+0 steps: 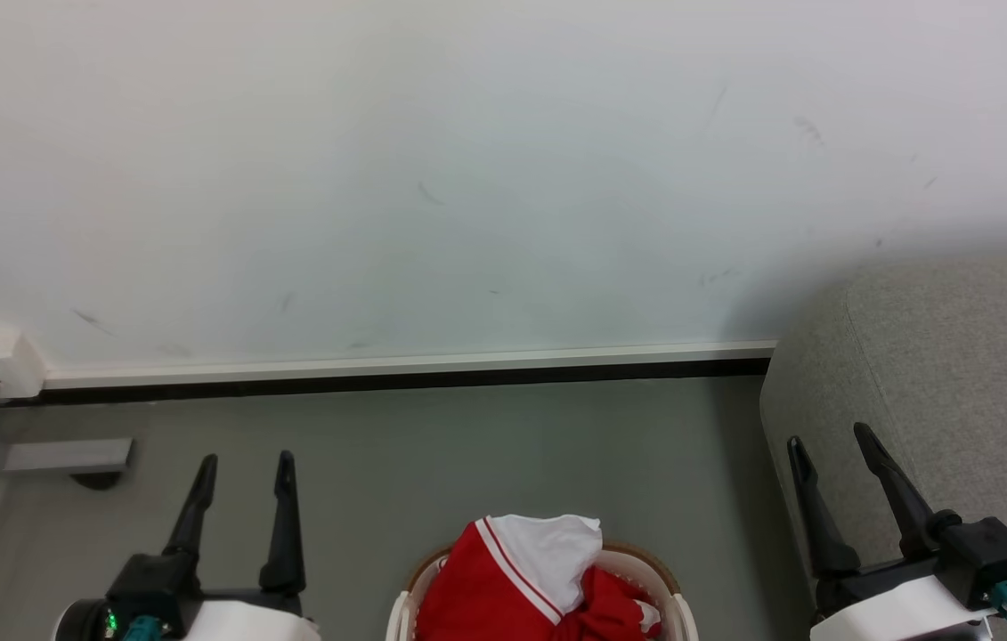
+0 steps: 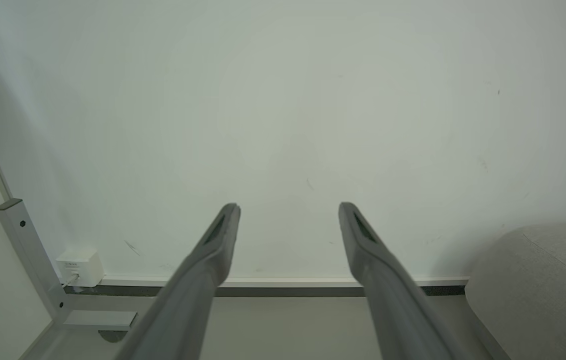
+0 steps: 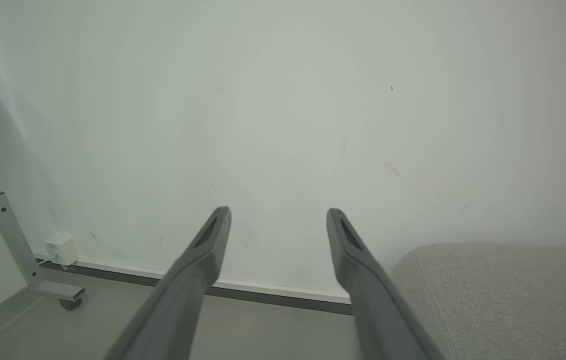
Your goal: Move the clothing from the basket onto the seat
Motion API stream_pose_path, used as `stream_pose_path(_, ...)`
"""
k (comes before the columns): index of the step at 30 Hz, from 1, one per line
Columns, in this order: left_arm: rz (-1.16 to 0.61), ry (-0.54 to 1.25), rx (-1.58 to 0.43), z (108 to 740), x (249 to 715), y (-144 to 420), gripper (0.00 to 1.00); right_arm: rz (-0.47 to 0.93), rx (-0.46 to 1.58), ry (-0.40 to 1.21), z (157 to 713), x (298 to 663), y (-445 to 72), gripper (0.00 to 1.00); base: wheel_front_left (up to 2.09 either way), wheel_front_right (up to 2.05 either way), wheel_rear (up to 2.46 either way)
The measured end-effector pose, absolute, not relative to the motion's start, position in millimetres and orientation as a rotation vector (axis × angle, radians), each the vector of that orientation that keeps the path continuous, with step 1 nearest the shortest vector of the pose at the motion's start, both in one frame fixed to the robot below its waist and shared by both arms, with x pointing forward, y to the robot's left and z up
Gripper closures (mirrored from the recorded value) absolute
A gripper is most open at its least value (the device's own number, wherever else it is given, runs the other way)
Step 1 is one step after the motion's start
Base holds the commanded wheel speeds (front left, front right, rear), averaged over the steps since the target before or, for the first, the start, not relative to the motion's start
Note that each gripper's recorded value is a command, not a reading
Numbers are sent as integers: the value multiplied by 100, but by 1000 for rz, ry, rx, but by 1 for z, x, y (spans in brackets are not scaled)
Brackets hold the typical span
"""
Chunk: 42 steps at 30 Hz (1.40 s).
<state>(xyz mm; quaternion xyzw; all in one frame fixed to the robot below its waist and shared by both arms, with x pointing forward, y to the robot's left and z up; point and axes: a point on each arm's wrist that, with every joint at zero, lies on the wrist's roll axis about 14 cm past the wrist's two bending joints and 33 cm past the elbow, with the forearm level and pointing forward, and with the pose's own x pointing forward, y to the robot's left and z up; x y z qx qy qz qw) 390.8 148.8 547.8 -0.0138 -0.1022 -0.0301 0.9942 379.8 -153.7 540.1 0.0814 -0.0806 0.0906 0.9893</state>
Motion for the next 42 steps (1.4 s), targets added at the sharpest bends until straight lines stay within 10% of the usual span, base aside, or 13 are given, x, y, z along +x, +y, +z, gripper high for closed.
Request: stream_pose_path(42, -95, -171, -53, 535, 407, 136, 0, 167, 157, -163, 541, 394, -162, 0, 0, 0, 0)
